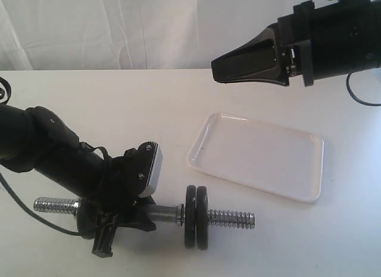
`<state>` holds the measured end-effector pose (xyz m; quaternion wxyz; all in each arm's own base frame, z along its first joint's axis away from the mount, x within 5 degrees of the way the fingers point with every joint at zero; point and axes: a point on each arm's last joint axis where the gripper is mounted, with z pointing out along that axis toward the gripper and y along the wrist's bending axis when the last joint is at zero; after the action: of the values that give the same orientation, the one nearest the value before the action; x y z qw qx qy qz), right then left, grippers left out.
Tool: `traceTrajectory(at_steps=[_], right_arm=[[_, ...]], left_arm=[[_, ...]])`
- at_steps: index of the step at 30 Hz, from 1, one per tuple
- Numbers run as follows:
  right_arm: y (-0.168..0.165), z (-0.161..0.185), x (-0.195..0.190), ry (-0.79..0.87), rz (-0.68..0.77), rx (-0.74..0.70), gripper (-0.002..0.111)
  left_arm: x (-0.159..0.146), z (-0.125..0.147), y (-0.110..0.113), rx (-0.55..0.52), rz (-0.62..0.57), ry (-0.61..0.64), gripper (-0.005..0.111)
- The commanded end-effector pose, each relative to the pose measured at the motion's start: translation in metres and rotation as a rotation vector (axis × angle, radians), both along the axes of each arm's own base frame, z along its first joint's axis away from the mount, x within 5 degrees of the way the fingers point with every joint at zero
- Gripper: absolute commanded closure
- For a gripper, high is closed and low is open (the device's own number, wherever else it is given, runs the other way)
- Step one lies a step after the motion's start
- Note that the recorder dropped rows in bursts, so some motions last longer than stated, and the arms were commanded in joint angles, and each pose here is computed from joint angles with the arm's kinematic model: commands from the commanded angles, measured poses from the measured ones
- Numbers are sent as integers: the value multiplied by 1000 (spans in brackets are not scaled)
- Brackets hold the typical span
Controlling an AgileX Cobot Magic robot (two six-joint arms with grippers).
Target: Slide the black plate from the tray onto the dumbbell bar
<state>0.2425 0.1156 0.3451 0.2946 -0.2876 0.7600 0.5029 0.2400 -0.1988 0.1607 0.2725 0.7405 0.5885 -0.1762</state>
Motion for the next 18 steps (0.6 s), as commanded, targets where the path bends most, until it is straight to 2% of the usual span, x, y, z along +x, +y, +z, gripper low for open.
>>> traceTrajectory(at_steps=[1,9,18], right_arm=[[0,1,-2,6,-3,8,107],[0,1,-2,6,-2,6,107],[0,1,-2,6,-2,6,107]], left_arm=[[5,43,-17,-224,32,-4,107],[13,52,-26,-278,2,-26,107],[7,53,-61,-274,-63,-77,107]])
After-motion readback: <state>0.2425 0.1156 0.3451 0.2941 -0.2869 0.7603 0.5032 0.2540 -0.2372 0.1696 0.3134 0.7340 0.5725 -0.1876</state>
